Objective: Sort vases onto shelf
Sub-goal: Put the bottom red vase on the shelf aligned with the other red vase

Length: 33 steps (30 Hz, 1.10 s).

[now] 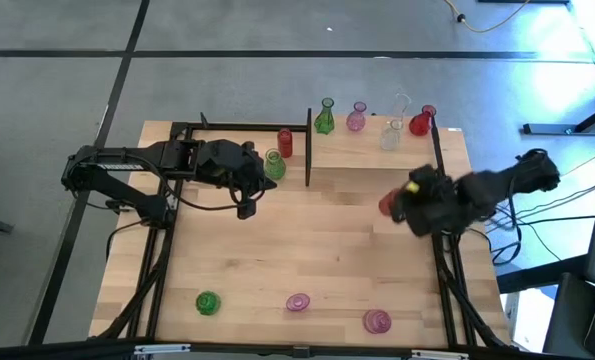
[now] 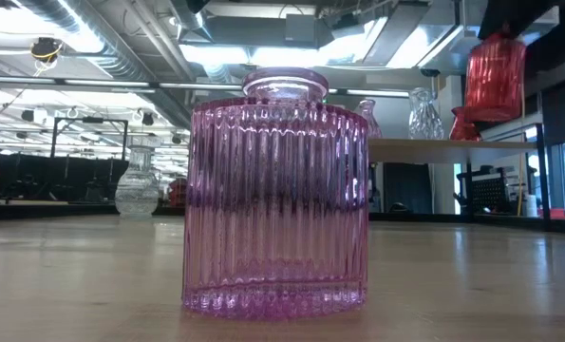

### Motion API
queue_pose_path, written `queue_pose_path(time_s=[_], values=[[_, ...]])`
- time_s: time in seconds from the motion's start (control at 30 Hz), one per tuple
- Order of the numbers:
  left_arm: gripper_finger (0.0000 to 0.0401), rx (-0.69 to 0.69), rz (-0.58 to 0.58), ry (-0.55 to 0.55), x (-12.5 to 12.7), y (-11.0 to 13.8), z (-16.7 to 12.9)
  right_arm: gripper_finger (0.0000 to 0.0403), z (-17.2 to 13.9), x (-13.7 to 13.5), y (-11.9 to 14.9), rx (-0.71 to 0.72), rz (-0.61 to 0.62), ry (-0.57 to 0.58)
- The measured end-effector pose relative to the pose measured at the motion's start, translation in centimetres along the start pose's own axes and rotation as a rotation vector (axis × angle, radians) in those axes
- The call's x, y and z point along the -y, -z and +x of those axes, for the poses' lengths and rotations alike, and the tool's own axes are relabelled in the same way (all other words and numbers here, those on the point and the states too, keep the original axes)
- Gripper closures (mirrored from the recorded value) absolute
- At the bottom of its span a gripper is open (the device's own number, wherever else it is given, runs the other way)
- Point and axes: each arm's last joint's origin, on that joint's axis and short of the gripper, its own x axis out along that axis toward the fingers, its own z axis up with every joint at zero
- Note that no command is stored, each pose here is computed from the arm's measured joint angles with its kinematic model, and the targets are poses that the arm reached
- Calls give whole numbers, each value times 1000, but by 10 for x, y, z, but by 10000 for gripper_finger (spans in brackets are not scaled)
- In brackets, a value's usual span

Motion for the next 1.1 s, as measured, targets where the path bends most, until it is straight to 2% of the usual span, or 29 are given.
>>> queue_pose_path(time_s=[0.13, 0.23, 0.4, 0.53, 0.73, 1.1], values=[[401, 7, 26, -10, 0, -1, 0, 310, 8, 14, -24, 41, 64, 63], [401, 7, 37, -11, 0, -1, 0, 309, 14, 22, -38, 62, 68, 121], [401, 7, 37, -11, 0, -1, 0, 309, 25, 33, -56, 21, 71, 199], [401, 7, 37, -10, 0, -1, 0, 309, 20, 37, -66, 15, 91, 187], [401, 7, 37, -11, 0, -1, 0, 309, -1, 40, -81, 95, 130, 143], [401, 9, 55, -10, 0, -1, 0, 311, 5, 64, -104, 67, 223, 226]])
